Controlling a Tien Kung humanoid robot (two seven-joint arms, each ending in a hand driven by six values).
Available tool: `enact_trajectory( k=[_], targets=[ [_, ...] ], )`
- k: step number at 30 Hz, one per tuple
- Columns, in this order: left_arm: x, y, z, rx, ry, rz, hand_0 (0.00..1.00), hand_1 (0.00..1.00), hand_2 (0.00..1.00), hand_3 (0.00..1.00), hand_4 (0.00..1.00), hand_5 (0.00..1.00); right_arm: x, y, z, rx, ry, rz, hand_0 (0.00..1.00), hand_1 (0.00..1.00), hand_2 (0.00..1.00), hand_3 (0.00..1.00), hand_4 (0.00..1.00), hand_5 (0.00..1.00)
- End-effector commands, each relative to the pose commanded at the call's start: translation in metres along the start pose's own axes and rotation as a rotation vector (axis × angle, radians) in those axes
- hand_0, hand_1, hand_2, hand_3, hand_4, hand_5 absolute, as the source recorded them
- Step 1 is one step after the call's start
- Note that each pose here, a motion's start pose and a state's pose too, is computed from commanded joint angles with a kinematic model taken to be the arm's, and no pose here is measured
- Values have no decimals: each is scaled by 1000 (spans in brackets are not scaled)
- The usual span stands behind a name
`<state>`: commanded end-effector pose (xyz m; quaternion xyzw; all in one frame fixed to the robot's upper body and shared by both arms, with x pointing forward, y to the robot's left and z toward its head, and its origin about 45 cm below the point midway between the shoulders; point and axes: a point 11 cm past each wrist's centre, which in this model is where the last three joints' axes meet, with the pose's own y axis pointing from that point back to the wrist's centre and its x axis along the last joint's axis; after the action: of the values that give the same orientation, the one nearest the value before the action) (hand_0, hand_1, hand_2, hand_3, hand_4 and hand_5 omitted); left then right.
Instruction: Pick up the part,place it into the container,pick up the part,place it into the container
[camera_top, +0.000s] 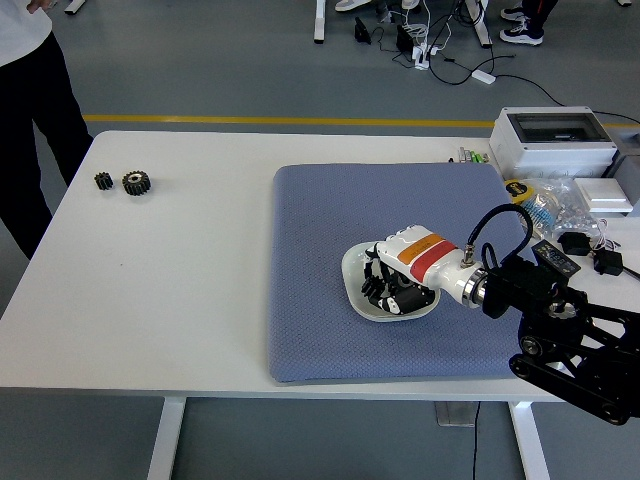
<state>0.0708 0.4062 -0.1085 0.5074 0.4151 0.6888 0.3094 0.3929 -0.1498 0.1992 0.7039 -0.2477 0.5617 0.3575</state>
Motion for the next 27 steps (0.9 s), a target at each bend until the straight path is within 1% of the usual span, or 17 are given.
enact_trajectory(
  k=[1, 2, 7, 8, 13, 14, 19, 20, 25, 26, 27],
  targets=[
    [0, 0, 0, -1, 0, 0, 678, 643, 703, 591, 682, 662, -2, 0, 2, -5, 6, -9, 76, 276, 389, 468, 681, 200],
    [0, 0, 1, -1, 0, 0, 678, 643, 702, 590, 684, 661, -3, 0, 3, -8, 10, -13, 77, 290, 417, 477, 666, 213],
    [0, 0, 1, -2, 0, -1, 678, 643, 702, 590, 684, 661, -7, 0, 8, -20, 23, -27, 77, 290, 417, 477, 666, 213],
    [-1, 0, 1, -2, 0, -1, 678, 643, 701, 590, 684, 654, -7, 0, 9, -22, 24, -28, 79, 300, 438, 480, 658, 196],
    [0, 0, 1, -1, -2, 0, 678, 643, 701, 590, 684, 654, -7, 0, 11, -22, 31, -32, 79, 300, 438, 480, 658, 196],
    [0, 0, 1, -1, -2, -1, 678, 643, 701, 590, 685, 654, -7, 0, 12, -22, 31, -36, 64, 306, 470, 499, 811, 263],
    [0, 0, 1, -2, 1, -1, 678, 643, 701, 590, 685, 654, -10, 0, 14, -23, 19, -60, 64, 306, 470, 499, 811, 263],
    [0, 0, 1, -2, 0, -1, 678, 643, 701, 590, 685, 651, -10, 0, 14, -23, 20, -65, 65, 314, 487, 514, 877, 296],
    [0, 0, 1, -3, 1, 0, 678, 643, 701, 590, 685, 651, -11, 1, 14, -17, 22, -77, 65, 314, 487, 514, 877, 296],
    [0, 0, 1, -3, 1, 0, 677, 644, 701, 590, 686, 651, -10, 1, 14, -16, 21, -78, 76, 319, 522, 558, 973, 350],
    [0, 0, 1, -3, 1, 0, 677, 644, 701, 590, 686, 651, -10, 1, 14, -14, 23, -79, 76, 319, 522, 558, 973, 350]
  ],
)
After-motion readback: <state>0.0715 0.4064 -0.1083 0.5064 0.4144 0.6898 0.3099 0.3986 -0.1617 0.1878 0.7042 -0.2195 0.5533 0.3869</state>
